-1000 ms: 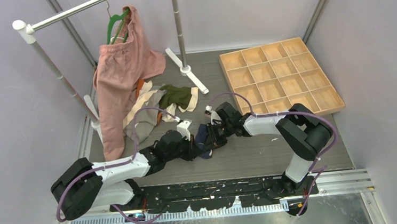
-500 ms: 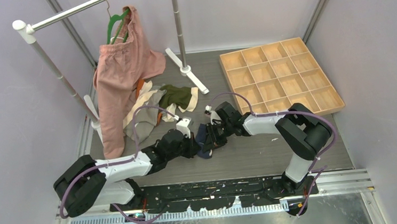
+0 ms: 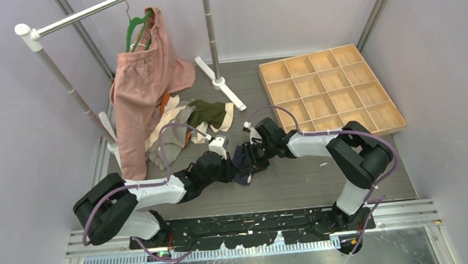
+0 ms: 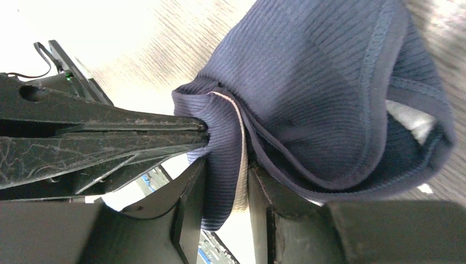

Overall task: Roll the underwear
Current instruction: Roll the underwear to the center of the board.

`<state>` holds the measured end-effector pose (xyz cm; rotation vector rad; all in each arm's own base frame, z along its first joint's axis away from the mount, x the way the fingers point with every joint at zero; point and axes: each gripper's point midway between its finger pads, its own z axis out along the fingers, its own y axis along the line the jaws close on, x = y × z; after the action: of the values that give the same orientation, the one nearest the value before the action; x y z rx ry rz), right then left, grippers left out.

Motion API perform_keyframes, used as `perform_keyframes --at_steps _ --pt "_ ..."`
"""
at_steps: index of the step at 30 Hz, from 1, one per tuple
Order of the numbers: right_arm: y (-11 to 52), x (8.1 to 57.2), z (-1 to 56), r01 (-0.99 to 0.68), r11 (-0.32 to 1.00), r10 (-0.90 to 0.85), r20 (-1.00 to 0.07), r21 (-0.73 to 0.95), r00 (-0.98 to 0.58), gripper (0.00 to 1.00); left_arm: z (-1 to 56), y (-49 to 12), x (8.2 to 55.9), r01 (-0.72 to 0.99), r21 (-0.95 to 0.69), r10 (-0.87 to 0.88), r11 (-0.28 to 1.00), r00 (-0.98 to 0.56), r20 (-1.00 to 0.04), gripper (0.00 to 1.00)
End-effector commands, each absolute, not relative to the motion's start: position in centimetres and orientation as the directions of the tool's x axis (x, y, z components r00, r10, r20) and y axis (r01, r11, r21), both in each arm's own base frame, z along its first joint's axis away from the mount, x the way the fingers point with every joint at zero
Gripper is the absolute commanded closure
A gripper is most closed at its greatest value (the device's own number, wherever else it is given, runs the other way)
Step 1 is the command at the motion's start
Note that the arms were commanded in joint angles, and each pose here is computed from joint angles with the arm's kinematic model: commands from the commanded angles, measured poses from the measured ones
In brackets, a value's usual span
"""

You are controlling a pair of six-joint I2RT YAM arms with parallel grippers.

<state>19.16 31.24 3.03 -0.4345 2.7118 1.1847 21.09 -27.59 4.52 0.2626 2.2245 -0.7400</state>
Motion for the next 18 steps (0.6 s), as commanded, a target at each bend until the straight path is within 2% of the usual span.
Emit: perform_keyframes --at_steps 1,12,18 --pt "30.5 19.3 4.2 -0.359 0.669 -0.221 -0.287 0.651 -0.932 0.59 1.4 -25.2 21.7 0.317 -0.322 -0.003 0.892 -0.708 -0.706 0.99" --pt "28.7 20.0 5.5 -0.403 0.726 -0.241 -0.343 0.557 -0.908 0.55 -1.0 -24.5 21.0 0.29 -0.308 0.009 0.906 -0.742 -0.67 0.99" --pt "28.0 20.3 5.7 -0.416 0.749 -0.25 -0.361 0.517 -0.899 0.56 -1.4 -23.6 20.9 0.261 -0.297 -0.004 0.918 -0.744 -0.668 0.99"
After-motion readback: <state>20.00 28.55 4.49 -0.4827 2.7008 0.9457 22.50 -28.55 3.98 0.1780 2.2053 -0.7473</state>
